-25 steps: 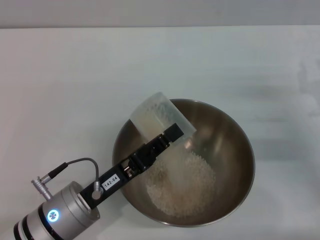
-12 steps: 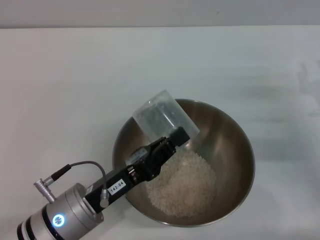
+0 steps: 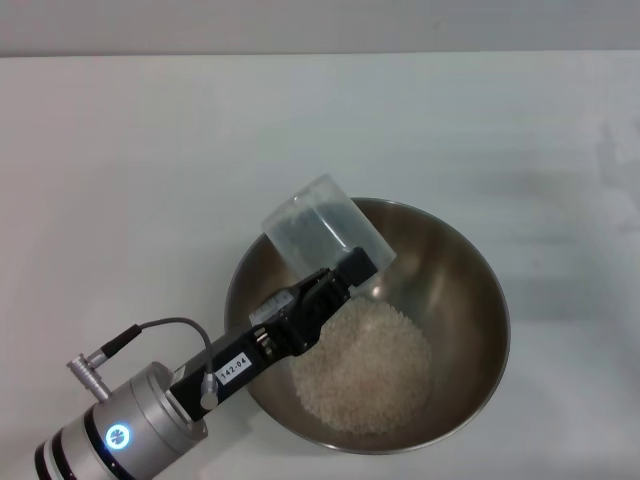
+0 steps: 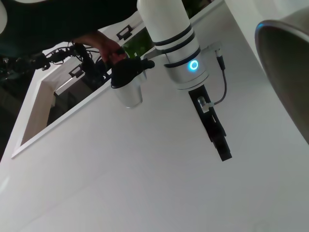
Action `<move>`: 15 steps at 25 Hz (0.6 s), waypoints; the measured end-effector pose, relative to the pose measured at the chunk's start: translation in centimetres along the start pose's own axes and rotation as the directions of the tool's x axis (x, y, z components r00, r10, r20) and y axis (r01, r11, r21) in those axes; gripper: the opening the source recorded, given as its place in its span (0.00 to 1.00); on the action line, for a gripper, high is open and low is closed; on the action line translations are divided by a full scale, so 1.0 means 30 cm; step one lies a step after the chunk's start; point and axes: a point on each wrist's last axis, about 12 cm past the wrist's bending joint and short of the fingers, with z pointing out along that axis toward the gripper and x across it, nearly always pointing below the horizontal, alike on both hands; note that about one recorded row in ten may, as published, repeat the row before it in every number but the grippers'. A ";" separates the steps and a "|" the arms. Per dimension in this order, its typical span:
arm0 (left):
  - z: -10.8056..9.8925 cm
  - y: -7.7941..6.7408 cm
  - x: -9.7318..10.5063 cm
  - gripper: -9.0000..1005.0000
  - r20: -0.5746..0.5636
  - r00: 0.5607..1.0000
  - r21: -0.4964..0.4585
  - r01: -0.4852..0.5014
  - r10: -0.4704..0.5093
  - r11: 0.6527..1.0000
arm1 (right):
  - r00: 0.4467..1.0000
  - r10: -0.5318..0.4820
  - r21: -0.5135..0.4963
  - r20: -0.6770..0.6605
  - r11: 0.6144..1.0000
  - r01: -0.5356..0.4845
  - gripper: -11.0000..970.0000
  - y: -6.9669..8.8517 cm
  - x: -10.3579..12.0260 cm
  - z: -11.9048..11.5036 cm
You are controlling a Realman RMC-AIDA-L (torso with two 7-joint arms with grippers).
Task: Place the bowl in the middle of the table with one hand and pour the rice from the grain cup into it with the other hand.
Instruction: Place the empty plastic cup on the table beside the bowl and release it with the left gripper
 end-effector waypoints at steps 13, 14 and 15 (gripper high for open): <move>0.025 -0.003 0.048 0.14 -0.094 0.955 -0.031 0.278 -0.280 0.960 | 1.000 0.011 0.012 0.006 1.000 -0.011 0.46 0.000 -0.002 0.002; 0.029 -0.003 0.058 0.14 -0.109 0.933 -0.047 0.340 -0.343 0.939 | 1.000 0.014 0.012 0.007 1.000 -0.014 0.46 0.001 -0.002 0.002; 0.029 -0.003 0.058 0.14 -0.109 0.933 -0.047 0.340 -0.343 0.939 | 1.000 0.018 0.011 0.010 1.000 -0.018 0.46 0.004 -0.003 0.002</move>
